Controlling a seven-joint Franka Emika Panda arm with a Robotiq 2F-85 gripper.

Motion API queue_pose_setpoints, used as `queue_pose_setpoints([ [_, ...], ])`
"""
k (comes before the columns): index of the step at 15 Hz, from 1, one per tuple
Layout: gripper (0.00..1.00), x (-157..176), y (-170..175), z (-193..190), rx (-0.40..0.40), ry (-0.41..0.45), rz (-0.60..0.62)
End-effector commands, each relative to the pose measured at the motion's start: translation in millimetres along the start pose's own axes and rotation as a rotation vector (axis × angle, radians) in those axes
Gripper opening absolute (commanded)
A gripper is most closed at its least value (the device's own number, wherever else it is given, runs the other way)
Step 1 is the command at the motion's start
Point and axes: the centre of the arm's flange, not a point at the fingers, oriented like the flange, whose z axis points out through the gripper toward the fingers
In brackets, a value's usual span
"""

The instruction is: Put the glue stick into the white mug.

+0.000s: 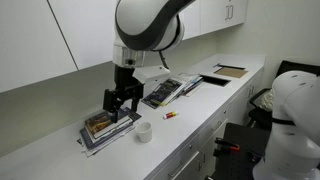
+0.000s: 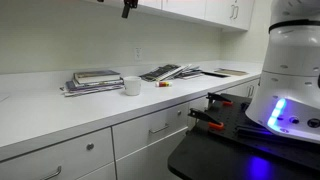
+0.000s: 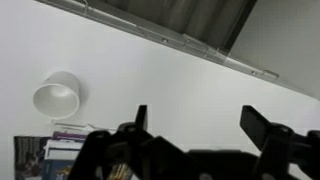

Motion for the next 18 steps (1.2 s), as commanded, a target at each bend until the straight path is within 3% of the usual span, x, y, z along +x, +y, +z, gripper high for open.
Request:
queue_pose_setpoints([
  [1, 1.00, 0, 0, 0, 0.000, 0.000, 0.000],
  [11, 1.00, 0, 0, 0, 0.000, 0.000, 0.000],
  [14, 1.00, 7, 15, 7, -0.019, -0.033, -0.182],
  [18, 1.00, 18, 81, 36, -0.101, -0.105, -0.381],
])
